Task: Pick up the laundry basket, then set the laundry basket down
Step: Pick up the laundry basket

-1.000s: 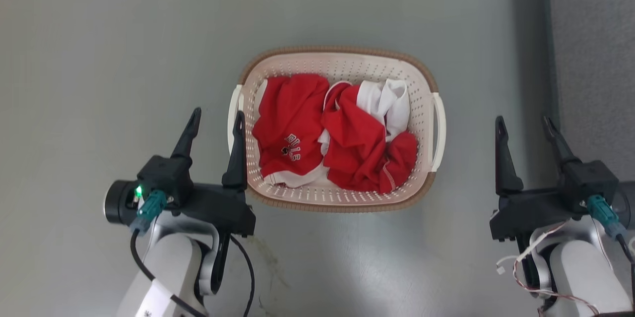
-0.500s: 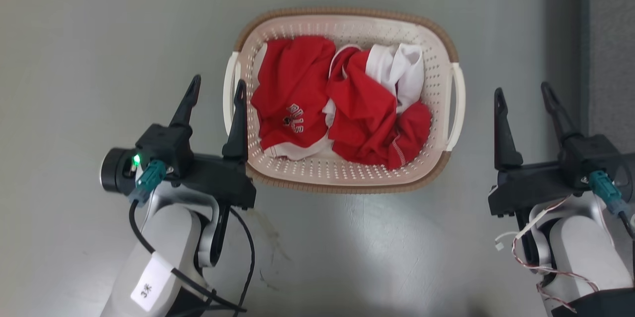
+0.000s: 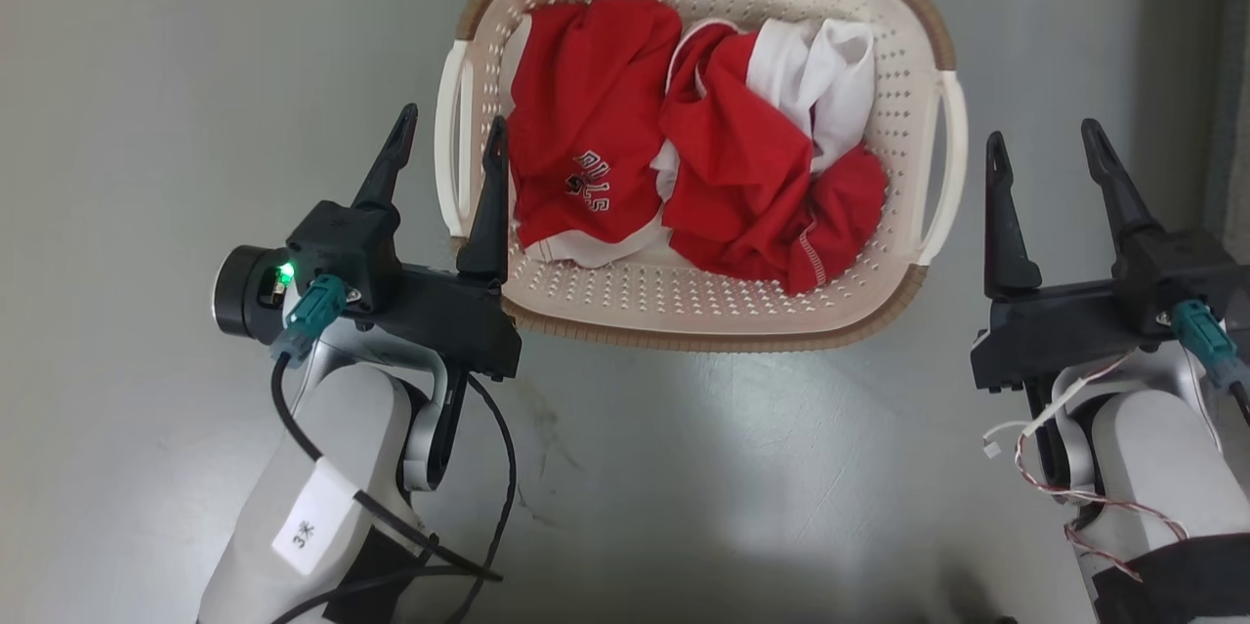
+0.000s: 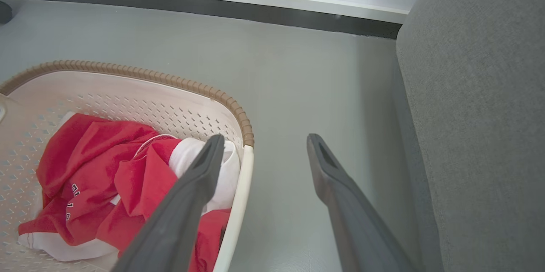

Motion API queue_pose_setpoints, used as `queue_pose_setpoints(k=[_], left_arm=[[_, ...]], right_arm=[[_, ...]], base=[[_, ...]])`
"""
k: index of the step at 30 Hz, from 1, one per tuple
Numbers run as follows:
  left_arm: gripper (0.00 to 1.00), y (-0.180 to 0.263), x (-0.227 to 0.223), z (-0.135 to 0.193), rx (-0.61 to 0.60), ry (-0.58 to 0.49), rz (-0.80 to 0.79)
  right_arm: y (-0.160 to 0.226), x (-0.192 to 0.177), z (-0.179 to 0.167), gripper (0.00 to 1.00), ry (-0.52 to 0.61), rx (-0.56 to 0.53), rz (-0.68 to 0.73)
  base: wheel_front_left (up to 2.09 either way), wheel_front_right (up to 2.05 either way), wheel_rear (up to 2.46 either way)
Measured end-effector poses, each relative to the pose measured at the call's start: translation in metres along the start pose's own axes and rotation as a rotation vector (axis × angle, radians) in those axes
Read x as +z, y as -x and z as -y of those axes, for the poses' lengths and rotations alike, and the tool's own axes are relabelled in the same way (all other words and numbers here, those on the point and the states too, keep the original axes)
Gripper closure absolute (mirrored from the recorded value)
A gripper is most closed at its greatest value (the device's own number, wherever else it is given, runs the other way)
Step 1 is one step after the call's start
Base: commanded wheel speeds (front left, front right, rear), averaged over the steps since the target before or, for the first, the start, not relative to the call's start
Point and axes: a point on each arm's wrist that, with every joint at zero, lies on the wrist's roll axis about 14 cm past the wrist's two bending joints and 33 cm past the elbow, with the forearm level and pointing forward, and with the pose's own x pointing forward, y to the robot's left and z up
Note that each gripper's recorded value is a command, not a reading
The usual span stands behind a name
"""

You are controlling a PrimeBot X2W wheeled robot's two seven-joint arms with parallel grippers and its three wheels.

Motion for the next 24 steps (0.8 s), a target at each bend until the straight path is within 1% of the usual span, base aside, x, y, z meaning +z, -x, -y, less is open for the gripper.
queue_pose_setpoints(k=[6,14,18,24], left_arm=[[0.00,-0.003,-0.020,-0.008,0.005,-0.014,-0.064],[0.00,-0.013,-0.026,-0.011,-0.003,-0.038,-0.106],[0.00,-0.014,-0.036,-0.014,-0.005,-0.045,-0.149],[0.00,-0.015,-0.052,-0.021,-0.006,-0.060,-0.218]], right_arm=[[-0.009,-0.021,-0.010,0.00,0.002,0.034,-0.057],[-0.019,-0.034,-0.017,0.00,0.006,0.055,-0.108],[-0.025,-0.040,-0.026,0.00,0.006,0.079,-0.134],[-0.034,-0.052,-0.030,0.00,0.023,0.095,-0.182]], base=[[0.00,0.00,0.00],[0.00,0.00,0.00],[0.00,0.00,0.00],[0.00,0.00,0.00]])
